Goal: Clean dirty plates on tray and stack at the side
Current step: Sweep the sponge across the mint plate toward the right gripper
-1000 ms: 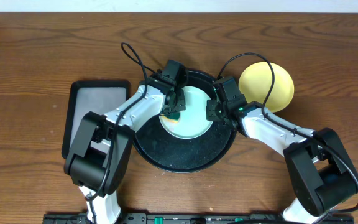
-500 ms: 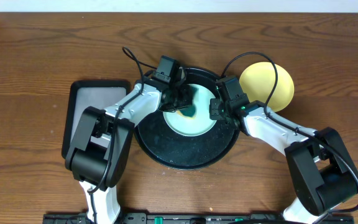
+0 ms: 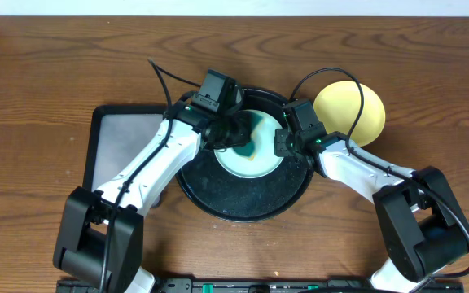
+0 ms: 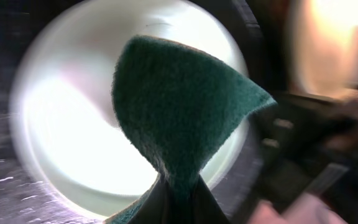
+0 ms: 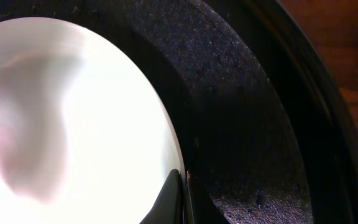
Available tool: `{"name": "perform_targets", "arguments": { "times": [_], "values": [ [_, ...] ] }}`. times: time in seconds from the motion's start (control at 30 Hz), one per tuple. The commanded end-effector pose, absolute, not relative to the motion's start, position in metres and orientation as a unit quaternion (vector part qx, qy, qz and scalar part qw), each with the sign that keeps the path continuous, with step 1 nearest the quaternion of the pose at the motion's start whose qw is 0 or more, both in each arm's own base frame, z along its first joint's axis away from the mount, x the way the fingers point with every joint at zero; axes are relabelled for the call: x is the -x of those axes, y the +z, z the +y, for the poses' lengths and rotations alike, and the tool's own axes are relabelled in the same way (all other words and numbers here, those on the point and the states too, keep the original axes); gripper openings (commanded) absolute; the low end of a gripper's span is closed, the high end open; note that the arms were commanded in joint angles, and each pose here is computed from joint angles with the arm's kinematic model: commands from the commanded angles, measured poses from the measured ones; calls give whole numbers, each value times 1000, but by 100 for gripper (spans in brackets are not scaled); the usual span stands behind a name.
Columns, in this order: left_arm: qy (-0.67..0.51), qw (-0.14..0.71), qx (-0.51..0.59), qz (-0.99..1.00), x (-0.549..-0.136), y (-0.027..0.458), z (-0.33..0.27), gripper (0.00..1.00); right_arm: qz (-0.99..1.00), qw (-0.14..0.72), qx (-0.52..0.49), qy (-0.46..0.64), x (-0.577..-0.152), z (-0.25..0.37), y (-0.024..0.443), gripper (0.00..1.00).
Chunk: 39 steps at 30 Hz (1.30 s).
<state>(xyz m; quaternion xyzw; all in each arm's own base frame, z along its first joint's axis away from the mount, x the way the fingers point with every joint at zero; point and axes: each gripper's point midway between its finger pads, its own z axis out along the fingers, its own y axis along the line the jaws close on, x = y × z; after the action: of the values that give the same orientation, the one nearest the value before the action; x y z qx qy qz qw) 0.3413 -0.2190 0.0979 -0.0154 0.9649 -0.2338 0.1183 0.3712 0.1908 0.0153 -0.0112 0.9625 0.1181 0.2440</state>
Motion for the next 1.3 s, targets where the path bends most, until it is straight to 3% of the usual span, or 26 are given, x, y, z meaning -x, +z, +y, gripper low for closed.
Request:
{"name": "perform_targets", "arguments": {
  "times": [0.0, 0.33, 0.63, 1.0, 1.13, 1.27],
  "values": [
    [-125, 143, 48, 981, -348, 70, -179, 8, 962, 234, 26, 138, -365, 203, 13, 1],
    [-106, 108, 59, 987, -344, 11, -176, 8, 962, 234, 27, 138, -365, 203, 13, 1],
    [-200, 13, 39, 979, -315, -10, -217, 8, 962, 234, 26, 138, -365, 203, 13, 1],
    [-332, -15, -3, 943, -305, 27, -271, 8, 961, 236, 27, 139, -366, 203, 14, 1],
    [-343, 35, -15, 939, -319, 61, -273, 8, 961, 236, 26, 139, -366, 203, 14, 1],
    [-309, 135, -31, 941, -339, 102, -258, 8, 961, 236, 26, 139, -366, 203, 14, 1]
  ]
}}
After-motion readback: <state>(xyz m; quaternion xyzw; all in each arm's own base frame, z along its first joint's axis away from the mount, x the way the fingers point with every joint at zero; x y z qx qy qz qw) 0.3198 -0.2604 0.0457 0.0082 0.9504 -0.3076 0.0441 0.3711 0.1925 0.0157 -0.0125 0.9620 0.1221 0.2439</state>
